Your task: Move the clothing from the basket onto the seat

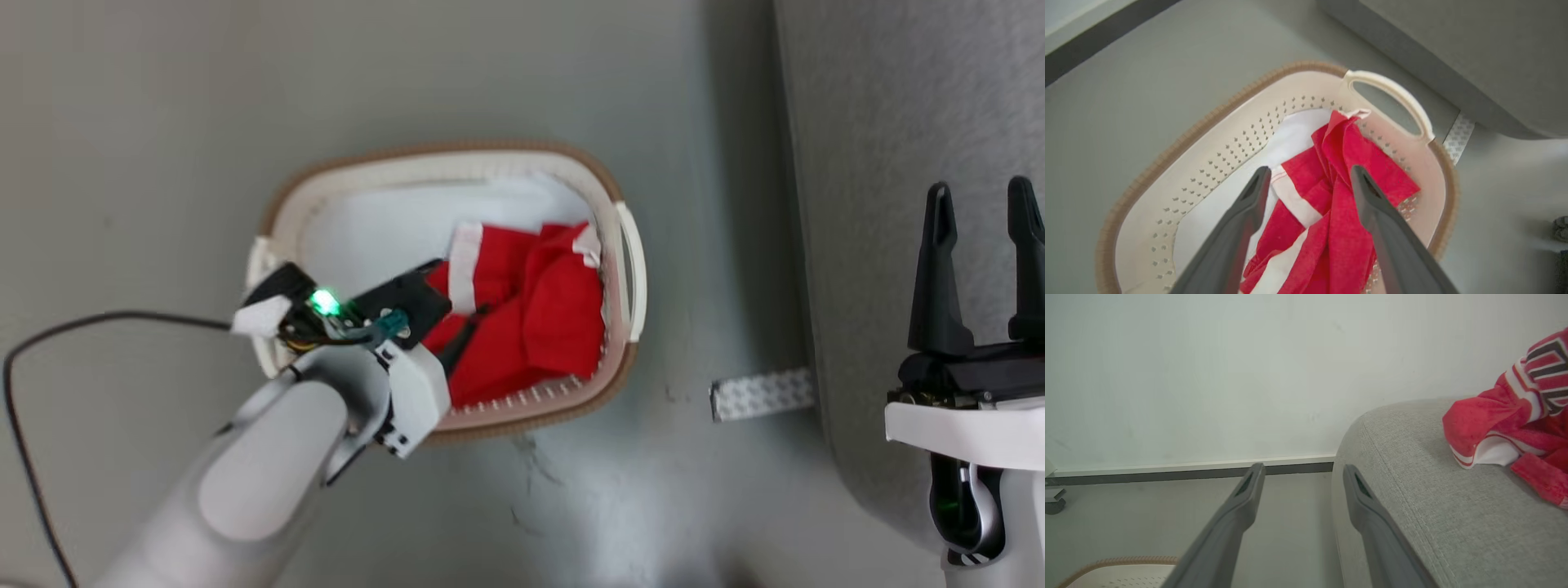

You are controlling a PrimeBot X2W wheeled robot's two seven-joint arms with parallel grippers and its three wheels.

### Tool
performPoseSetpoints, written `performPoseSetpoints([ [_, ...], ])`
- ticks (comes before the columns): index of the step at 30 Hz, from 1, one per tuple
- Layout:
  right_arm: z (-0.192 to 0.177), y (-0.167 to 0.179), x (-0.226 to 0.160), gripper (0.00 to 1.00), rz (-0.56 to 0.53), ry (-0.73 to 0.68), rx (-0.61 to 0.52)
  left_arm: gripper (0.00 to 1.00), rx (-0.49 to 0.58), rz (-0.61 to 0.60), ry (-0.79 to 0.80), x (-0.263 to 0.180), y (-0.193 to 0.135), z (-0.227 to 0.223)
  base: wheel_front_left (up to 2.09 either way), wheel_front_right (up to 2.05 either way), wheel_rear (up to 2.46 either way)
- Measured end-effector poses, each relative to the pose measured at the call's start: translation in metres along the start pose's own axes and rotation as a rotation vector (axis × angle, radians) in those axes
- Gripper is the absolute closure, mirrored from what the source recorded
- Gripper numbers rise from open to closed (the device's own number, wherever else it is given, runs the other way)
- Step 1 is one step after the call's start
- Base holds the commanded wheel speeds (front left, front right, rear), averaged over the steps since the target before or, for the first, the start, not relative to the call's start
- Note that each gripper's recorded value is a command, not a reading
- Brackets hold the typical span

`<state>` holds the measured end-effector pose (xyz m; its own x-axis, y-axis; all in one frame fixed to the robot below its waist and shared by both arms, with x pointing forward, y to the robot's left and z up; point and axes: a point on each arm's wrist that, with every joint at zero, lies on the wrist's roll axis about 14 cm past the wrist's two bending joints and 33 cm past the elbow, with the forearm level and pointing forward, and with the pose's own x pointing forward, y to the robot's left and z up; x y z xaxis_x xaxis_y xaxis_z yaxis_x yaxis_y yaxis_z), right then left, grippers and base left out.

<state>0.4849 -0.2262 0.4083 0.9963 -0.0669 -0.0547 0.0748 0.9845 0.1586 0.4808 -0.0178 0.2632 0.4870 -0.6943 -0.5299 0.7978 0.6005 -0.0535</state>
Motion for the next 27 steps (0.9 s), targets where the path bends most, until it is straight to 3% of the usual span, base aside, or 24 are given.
performPoseSetpoints([
  [5,-0.039,-0.008,0.002,0.00,-0.016,0.086,-0.006,0.00,0.087,-0.113,0.267,0.018,-0.016,-0.082,0.00,0.00,0.00],
  [16,-0.072,-0.017,0.004,0.00,-0.022,0.154,-0.044,0.02,0.100,-0.161,0.410,0.049,-0.004,-0.139,0.00,0.00,0.00],
  [17,-0.073,-0.018,0.004,0.00,-0.023,0.157,-0.050,0.95,0.085,-0.164,0.410,0.051,-0.006,-0.142,0.00,0.00,0.00],
  [18,-0.074,-0.019,0.004,0.00,-0.025,0.159,-0.054,1.00,0.073,-0.166,0.401,0.053,-0.008,-0.142,0.00,0.00,0.00],
  [23,-0.073,-0.019,0.005,0.00,-0.024,0.155,-0.068,1.00,0.024,-0.143,0.371,0.056,-0.009,-0.137,0.00,0.00,0.00],
  [27,-0.069,-0.013,0.008,0.00,-0.008,0.139,-0.077,1.00,-0.079,-0.084,0.267,0.057,-0.005,-0.109,0.00,0.00,0.00],
])
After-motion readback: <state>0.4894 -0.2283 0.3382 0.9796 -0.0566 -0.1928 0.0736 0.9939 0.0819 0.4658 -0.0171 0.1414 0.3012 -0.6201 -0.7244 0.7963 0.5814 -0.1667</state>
